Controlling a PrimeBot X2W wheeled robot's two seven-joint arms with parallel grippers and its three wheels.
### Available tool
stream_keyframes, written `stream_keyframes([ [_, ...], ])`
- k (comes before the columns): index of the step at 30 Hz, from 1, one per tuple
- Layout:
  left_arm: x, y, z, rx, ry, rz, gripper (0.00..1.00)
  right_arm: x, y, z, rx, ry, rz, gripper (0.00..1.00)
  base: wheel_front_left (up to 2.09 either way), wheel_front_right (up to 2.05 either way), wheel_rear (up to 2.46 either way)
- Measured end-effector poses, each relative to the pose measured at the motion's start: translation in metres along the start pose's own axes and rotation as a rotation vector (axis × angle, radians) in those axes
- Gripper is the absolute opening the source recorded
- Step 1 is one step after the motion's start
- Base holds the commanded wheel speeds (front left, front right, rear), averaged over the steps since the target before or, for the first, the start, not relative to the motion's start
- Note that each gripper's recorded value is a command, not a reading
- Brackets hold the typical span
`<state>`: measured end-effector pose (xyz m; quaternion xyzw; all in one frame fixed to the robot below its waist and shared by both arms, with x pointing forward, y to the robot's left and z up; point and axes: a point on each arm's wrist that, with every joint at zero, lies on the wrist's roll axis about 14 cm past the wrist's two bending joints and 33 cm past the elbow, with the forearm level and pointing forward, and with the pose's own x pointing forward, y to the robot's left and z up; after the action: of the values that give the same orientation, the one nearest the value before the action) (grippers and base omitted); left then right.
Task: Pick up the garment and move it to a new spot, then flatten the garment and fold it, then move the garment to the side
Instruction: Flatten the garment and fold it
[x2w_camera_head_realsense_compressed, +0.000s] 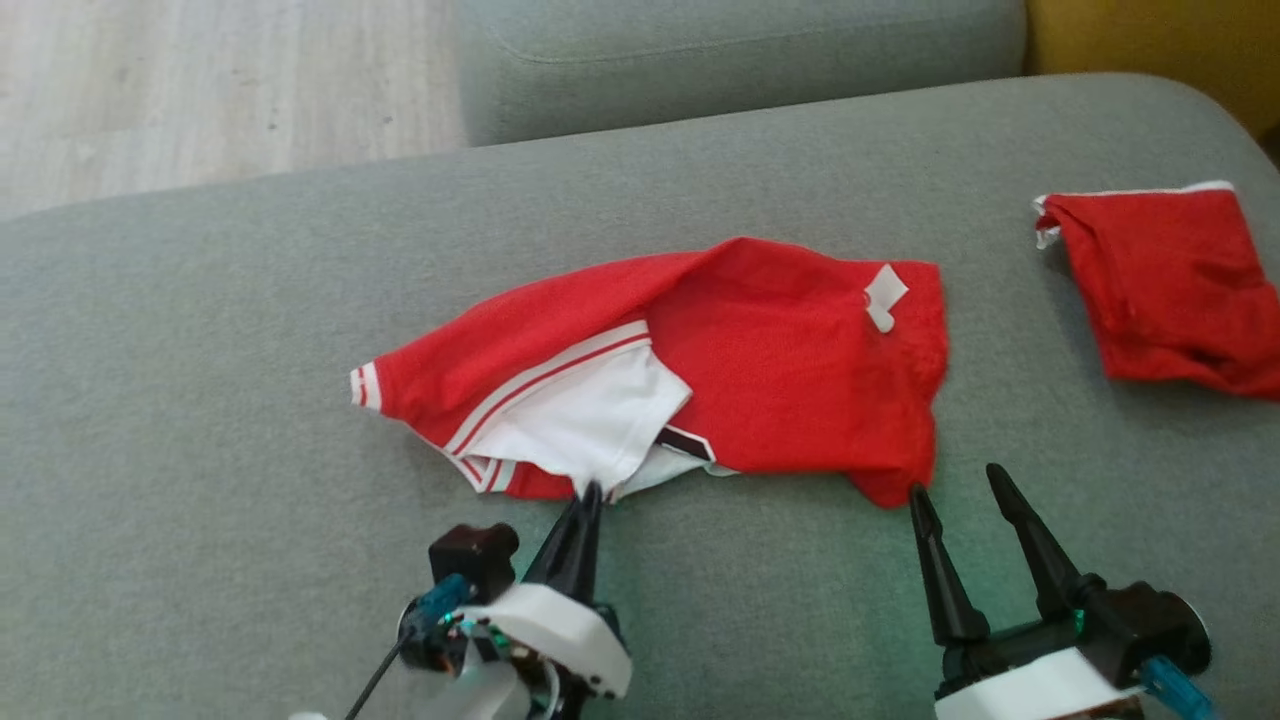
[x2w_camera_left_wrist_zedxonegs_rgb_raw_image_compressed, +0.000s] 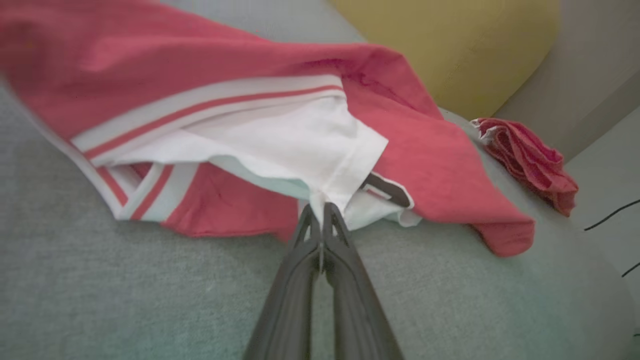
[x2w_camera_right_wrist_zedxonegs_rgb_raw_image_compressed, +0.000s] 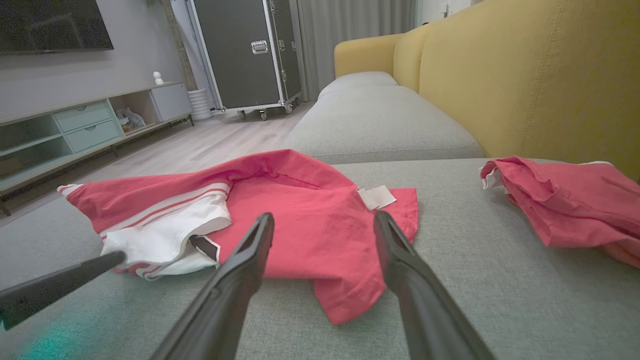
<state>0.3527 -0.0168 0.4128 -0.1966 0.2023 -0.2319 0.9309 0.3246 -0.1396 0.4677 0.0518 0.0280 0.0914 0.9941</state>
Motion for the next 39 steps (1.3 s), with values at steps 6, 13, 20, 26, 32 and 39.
stream_keyframes([
  [6, -0.005, -0.003, 0.06, 0.026, -0.188, -0.016, 0.0, 0.002, 0.003, -0.001, -0.002, 0.002, 0.014, 1.0, 0.0, 0.0, 0.0],
  [13, -0.02, 0.037, 0.125, 0.069, -0.358, 0.051, 0.0, 0.021, -0.024, -0.016, 0.048, 0.05, -0.046, 1.0, 0.0, 0.0, 0.0],
  [20, -0.012, 0.062, 0.18, 0.127, -0.453, 0.073, 0.0, 0.066, -0.063, -0.036, 0.005, 0.156, -0.076, 1.0, 0.0, 0.0, 0.0],
  [26, 0.001, 0.077, 0.189, 0.135, -0.452, 0.088, 0.0, 0.094, -0.08, -0.063, -0.007, 0.311, -0.079, 1.0, 0.0, 0.0, 0.0],
  [32, 0.006, 0.087, 0.184, 0.128, -0.437, 0.104, 0.0, 0.108, -0.078, -0.079, 0.048, 0.362, -0.082, 1.0, 0.0, 0.0, 0.0],
  [39, 0.009, 0.093, 0.185, 0.131, -0.435, 0.112, 0.0, 0.119, -0.079, -0.093, 0.026, 0.435, -0.063, 0.54, 0.0, 0.0, 0.0],
])
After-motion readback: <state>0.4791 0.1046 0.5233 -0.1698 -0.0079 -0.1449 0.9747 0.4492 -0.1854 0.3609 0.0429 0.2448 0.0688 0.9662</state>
